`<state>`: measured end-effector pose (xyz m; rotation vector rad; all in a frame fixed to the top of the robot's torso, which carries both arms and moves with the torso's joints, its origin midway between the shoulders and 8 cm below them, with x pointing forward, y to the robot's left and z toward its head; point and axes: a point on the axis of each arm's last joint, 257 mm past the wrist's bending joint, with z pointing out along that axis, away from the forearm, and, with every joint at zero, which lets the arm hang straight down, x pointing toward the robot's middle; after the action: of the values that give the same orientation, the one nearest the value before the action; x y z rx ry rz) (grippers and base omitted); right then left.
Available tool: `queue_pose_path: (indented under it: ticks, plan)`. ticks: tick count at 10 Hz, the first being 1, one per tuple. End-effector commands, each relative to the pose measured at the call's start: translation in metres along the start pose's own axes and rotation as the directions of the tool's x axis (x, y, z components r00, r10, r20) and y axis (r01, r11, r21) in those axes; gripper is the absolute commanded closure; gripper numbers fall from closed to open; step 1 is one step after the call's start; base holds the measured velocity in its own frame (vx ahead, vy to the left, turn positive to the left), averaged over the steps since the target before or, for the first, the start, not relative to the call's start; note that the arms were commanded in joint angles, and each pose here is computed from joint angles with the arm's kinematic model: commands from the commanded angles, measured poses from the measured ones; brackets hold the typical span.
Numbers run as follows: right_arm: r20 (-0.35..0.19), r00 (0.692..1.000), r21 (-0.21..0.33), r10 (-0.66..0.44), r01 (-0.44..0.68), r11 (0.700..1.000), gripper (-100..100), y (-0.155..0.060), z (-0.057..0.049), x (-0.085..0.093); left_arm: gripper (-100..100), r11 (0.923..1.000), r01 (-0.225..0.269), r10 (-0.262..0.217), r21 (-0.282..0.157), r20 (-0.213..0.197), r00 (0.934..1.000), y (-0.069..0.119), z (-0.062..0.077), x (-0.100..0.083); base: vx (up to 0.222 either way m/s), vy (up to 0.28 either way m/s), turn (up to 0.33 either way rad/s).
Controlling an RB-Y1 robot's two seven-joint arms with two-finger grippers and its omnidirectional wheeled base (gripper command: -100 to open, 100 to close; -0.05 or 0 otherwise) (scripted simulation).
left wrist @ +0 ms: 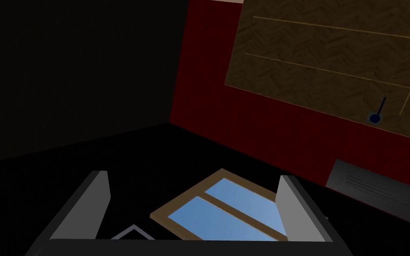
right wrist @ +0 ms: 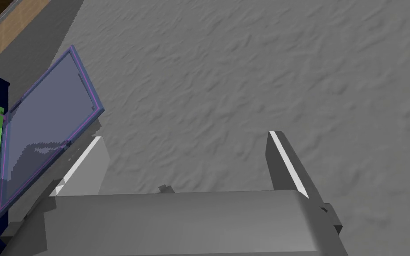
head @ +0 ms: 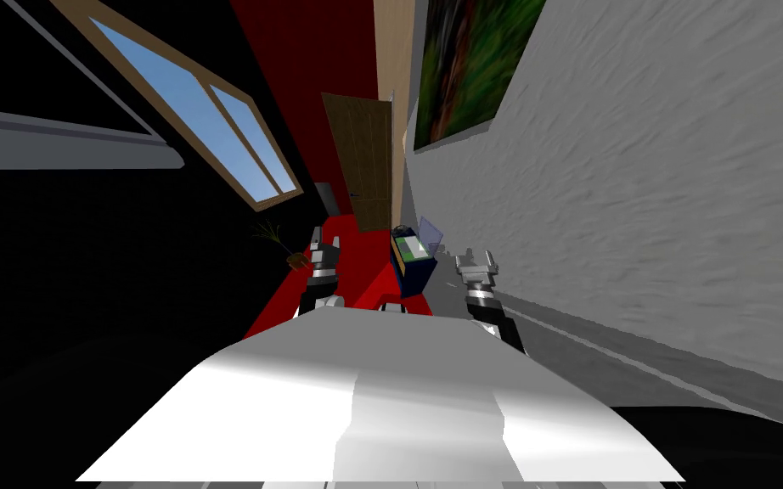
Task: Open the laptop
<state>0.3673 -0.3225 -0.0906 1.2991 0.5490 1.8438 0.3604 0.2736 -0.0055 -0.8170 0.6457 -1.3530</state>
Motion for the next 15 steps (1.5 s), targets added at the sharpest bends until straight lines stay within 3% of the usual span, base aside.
queue_pose_path:
  ticks: [1,6,12,13,14,15]
  plan:
    - [0.034,0.991,0.014,0.127,-0.128,0.992,-100,-0.003,-0.002,-0.013,0,1.0000,0.000,0.000,0.000,0.000,1.0000,0.000,0.000,0.000,0.040,-0.005,0.068]
    - [0.086,0.932,0.014,0.353,-0.355,0.935,-100,-0.009,-0.004,-0.028,0,1.0000,0.000,0.000,0.000,0.000,1.0000,0.000,0.000,0.000,0.039,-0.015,0.044]
    - [0.155,0.781,-0.003,0.605,-0.612,0.791,-100,-0.022,-0.005,-0.048,0,1.0000,0.000,0.000,0.000,0.000,1.0000,0.000,0.000,0.000,0.038,-0.018,0.046]
    - [0.155,0.778,-0.004,0.609,-0.616,0.787,-100,-0.022,-0.005,-0.048,0,1.0000,0.000,0.000,0.000,0.000,1.0000,0.000,0.000,0.000,0.012,-0.012,-0.005]
    - [0.174,0.724,-0.009,0.667,-0.676,0.737,-100,-0.028,-0.004,-0.052,0,1.0000,0.000,0.000,0.000,0.000,1.0000,0.000,0.000,0.000,0.028,-0.020,0.043]
    - [0.175,0.709,-0.014,0.683,-0.691,0.722,-100,-0.028,-0.004,-0.053,0,1.0000,0.000,0.000,0.000,0.000,1.0000,0.000,0.000,0.000,0.029,-0.022,0.038]
